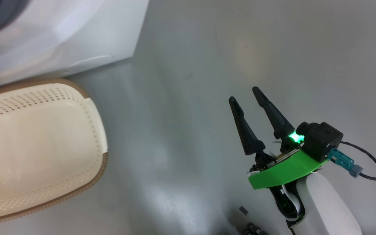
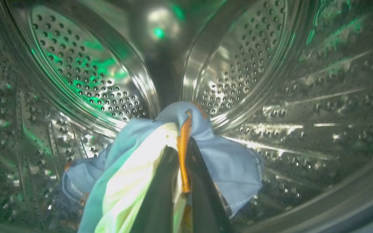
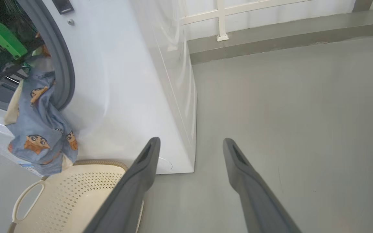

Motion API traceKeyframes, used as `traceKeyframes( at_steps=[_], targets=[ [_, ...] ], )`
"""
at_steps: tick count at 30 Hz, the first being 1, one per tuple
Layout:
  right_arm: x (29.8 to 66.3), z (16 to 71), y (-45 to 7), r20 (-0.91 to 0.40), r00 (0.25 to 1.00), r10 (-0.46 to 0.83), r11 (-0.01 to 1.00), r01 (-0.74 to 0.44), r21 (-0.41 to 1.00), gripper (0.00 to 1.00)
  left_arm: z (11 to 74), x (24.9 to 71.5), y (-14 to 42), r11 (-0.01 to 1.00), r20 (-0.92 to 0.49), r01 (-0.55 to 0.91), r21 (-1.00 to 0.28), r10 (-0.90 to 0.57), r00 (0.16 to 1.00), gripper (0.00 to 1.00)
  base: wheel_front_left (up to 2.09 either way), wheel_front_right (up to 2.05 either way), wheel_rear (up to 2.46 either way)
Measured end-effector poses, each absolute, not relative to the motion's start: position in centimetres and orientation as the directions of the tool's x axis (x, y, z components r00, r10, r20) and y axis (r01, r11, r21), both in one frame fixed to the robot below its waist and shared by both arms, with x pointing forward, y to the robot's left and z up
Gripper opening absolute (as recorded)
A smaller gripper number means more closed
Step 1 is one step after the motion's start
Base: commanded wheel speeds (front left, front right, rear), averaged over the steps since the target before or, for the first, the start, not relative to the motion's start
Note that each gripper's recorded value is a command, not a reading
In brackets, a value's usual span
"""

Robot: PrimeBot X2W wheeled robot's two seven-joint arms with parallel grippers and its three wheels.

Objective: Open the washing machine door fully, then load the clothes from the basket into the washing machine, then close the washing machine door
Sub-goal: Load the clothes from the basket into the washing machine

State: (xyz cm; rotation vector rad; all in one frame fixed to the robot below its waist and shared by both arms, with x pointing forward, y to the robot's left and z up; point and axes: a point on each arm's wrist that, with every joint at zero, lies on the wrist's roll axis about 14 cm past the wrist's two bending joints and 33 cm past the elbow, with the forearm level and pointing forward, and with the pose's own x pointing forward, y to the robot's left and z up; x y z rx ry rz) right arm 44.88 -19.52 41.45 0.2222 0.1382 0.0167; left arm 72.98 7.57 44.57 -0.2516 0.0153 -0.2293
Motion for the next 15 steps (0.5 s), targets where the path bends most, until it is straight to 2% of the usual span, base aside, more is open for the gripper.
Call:
traceKeyframes(
  at_steps=[5, 8, 9, 10, 11, 15],
  targets=[
    [45.0, 40.6, -20.1, -0.156, 0.988, 0.018, 0.978, 0.015, 0.209, 1.0, 49.7, 75.1, 8.3, 0.942, 0.201, 0.22, -0.253, -0.172, 0.964, 0.0, 0.0, 0.0, 0.0],
    [45.1, 40.2, -20.2, -0.164, 0.986, 0.014, 0.979, 0.02, 0.205, 1.0, 49.4, 75.2, 8.4, 0.942, 0.215, 0.212, -0.26, -0.158, 0.964, 0.0, 0.0, 0.0, 0.0],
    [45.1, 40.2, -20.2, -0.166, 0.986, 0.014, 0.979, 0.02, 0.205, 1.0, 48.7, 75.1, 8.3, 0.943, 0.197, 0.207, -0.259, -0.158, 0.967, 0.17, 0.0, 0.0, 0.0],
    [45.2, 40.2, -20.2, -0.165, 0.986, 0.015, 0.978, 0.019, 0.206, 1.0, 47.8, 74.9, 8.3, 0.944, 0.17, 0.199, -0.264, -0.157, 0.973, 0.96, 0.0, 0.0, 0.0],
    [45.2, 40.2, -20.1, -0.163, 0.986, 0.018, 0.978, 0.016, 0.208, 1.0, 47.1, 74.7, 8.2, 0.944, 0.149, 0.194, -0.265, -0.159, 0.976, 1.0, 0.0, 0.0, 0.0],
    [45.6, 40.5, -19.5, -0.151, 0.988, 0.035, 0.976, -0.001, 0.219, 1.0, 45.1, 74.0, 8.4, 0.949, 0.074, 0.187, -0.254, -0.174, 0.982, 1.0, 0.0, 0.0, 0.0]
  ],
)
